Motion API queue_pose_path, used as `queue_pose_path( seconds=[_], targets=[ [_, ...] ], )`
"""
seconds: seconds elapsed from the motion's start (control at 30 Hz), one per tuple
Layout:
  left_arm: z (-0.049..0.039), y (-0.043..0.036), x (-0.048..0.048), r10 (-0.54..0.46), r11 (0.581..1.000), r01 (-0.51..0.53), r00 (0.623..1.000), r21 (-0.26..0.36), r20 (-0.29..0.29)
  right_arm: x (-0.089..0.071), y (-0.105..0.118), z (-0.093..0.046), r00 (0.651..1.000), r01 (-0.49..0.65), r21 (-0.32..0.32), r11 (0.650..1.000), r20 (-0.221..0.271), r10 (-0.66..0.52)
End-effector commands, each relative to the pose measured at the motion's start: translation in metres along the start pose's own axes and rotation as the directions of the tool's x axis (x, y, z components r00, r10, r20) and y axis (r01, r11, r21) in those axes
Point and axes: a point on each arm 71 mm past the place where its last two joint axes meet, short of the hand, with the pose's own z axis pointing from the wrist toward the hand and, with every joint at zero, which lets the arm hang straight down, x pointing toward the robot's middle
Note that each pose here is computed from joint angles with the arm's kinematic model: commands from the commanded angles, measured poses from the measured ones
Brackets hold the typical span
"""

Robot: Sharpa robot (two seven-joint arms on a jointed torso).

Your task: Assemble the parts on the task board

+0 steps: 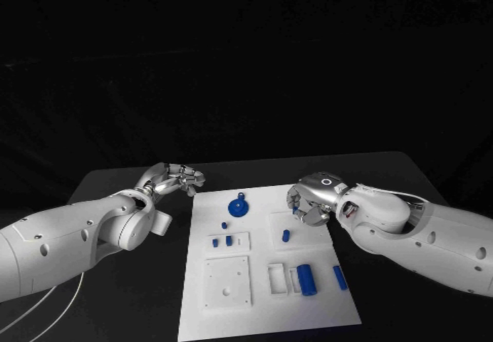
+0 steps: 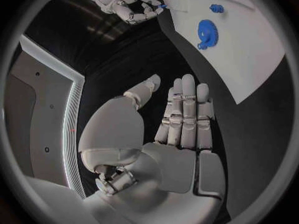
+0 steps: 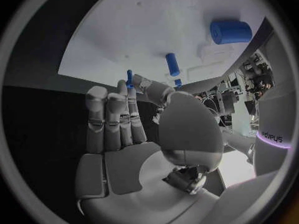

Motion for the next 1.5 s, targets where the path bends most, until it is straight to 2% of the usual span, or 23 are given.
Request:
queue_pose_path(
  seconds=[0.03, 0.13, 0.23, 0.67, 1.17, 1.5],
  targets=[
    [0.001, -0.0015, 0.0011, -0.013, 1.0, 0.013, 1.0, 0.006, -0.005, -0.003, 0.005, -0.001, 0.999, -0.05, -0.015, 0.999, 0.015, 0.05],
    [0.0016, -0.001, -0.0002, -0.014, 1.0, 0.014, 1.0, 0.005, 0.001, -0.008, 0.017, 0.0, 0.995, -0.09, -0.054, 0.994, 0.045, 0.092],
    [0.0025, -0.0009, 0.0001, -0.013, 1.0, 0.013, 1.0, 0.006, 0.002, -0.011, 0.028, 0.002, 0.992, -0.113, -0.085, 0.99, 0.055, 0.118],
    [0.0078, -0.0007, 0.003, -0.009, 1.0, 0.009, 1.0, 0.003, 0.019, -0.017, 0.087, 0.015, 0.99, -0.119, -0.226, 0.967, 0.054, 0.134],
    [0.0144, -0.0023, 0.0127, -0.013, 1.0, 0.013, 1.0, 0.004, 0.012, 0.016, 0.131, 0.016, 0.995, -0.097, -0.318, 0.943, -0.036, 0.09],
    [0.0158, -0.0029, 0.0158, -0.015, 1.0, 0.015, 1.0, 0.004, 0.007, 0.027, 0.142, 0.015, 0.993, -0.109, -0.335, 0.936, -0.067, 0.092]
  ],
)
